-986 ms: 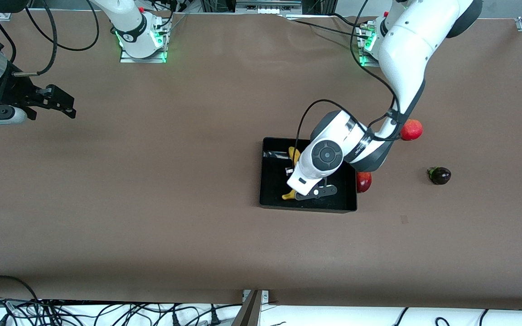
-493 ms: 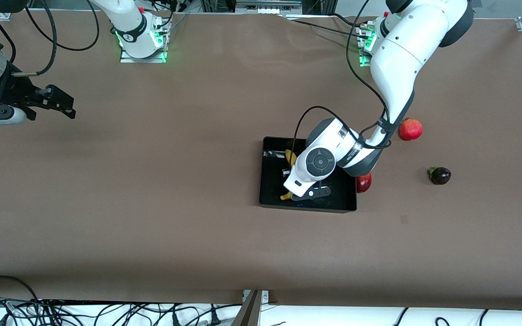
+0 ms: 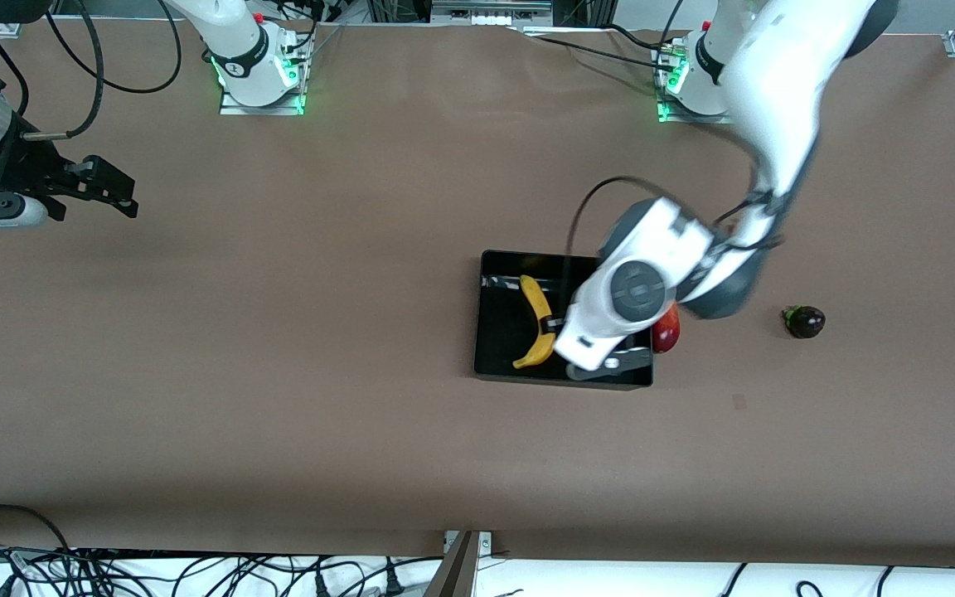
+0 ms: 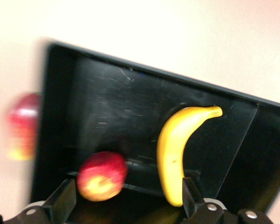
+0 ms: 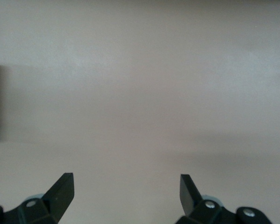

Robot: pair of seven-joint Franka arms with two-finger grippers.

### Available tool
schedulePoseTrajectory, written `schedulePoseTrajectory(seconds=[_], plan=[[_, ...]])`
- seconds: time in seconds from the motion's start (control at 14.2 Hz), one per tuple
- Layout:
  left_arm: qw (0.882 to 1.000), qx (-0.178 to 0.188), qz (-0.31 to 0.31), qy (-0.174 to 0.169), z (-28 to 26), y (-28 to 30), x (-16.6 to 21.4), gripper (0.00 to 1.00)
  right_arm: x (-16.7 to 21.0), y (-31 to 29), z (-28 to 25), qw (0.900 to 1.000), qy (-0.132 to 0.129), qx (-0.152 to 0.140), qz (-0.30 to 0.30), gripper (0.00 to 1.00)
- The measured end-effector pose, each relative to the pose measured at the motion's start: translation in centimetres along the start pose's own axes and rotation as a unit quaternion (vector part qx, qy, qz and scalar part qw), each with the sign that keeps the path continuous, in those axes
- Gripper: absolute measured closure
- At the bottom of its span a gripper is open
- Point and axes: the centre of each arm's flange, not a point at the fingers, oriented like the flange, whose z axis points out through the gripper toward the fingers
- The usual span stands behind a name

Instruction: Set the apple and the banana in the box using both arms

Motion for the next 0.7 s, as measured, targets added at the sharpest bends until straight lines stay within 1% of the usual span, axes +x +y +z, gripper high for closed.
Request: schedulePoseTrajectory(seconds=[0.07, 0.21, 0.35, 0.42, 0.56, 0.7], plan=[[1.000, 0.011, 0.014, 0.001, -3.7, -2.3, -0.5, 0.00, 0.0, 0.0, 0.0, 1.000, 0.000, 0.000, 0.000, 0.00], [0.999, 0.030, 0.043, 0.000, -9.4, -6.4, -1.7, 0.00, 0.0, 0.0, 0.0, 1.000, 0.000, 0.000, 0.000, 0.00], [0.997, 0.043, 0.070, -0.003, -13.3, -10.0, -2.7, 0.00, 0.0, 0.0, 0.0, 1.000, 0.000, 0.000, 0.000, 0.00], [0.996, 0.045, 0.083, 0.001, -15.0, -11.6, -3.0, 0.00, 0.0, 0.0, 0.0, 1.000, 0.000, 0.000, 0.000, 0.00], [0.995, 0.039, 0.089, 0.012, -17.7, -15.0, -3.2, 0.00, 0.0, 0.0, 0.0, 1.000, 0.000, 0.000, 0.000, 0.00], [0.995, 0.021, 0.099, 0.010, -19.5, -19.7, -3.6, 0.00, 0.0, 0.0, 0.0, 1.000, 0.000, 0.000, 0.000, 0.00]])
